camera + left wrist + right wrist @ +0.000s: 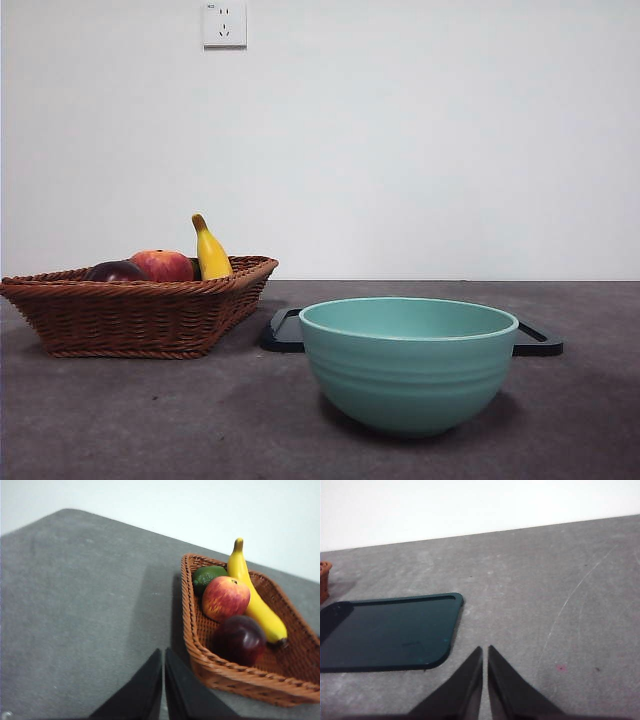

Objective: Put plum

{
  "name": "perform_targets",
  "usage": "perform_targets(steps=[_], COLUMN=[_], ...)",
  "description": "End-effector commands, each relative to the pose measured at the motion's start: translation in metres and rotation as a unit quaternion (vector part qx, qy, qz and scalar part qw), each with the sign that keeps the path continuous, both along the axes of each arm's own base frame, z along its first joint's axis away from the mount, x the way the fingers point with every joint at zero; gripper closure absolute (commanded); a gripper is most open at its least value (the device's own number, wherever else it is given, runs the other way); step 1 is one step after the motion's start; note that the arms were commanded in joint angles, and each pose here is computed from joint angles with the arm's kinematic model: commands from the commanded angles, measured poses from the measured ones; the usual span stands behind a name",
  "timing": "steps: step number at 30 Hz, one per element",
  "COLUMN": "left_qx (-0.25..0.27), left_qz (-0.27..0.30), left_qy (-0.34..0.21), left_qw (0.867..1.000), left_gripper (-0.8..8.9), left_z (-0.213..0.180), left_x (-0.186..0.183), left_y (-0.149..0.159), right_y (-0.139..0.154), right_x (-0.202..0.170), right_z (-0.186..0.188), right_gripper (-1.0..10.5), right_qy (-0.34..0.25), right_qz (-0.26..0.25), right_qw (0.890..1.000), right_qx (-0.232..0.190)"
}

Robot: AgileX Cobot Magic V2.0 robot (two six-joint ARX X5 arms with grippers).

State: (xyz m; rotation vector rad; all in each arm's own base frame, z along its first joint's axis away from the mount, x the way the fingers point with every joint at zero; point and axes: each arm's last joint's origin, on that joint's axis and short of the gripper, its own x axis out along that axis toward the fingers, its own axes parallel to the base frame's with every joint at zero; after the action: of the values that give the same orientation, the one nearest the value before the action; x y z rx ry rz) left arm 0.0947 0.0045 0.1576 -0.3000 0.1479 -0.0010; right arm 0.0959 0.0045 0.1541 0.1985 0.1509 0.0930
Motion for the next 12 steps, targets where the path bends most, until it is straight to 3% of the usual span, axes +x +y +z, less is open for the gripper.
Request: perform_targets(steps=[1, 7, 12], left_qx=[-0.044, -0.062, -0.059], left_qz=[0.005, -0.002, -0.023], left_qy=[-0.017, -0.018, -0.008], left_qw=[0.999, 0.998, 0.998], left_gripper=[8.05, 8.04, 8.04], left_z=[0.011, 0.046, 0.083], left_x=[-0.002, -0.011, -0.014], left_y=[0.0, -0.001, -0.003], right_y=[0.0, 0.0, 0.0], right_x=[-0.002, -0.011, -0.02], right_z=[0.012, 0.048, 0.084], right_gripper=[9.4, 9.4, 9.4], right_qy=[-0.019, -0.059, -0.052], right_qz=[-0.001, -0.001, 0.0], right_qw=[0.999, 0.997, 0.998], right_qx=[0.031, 0.045, 0.044])
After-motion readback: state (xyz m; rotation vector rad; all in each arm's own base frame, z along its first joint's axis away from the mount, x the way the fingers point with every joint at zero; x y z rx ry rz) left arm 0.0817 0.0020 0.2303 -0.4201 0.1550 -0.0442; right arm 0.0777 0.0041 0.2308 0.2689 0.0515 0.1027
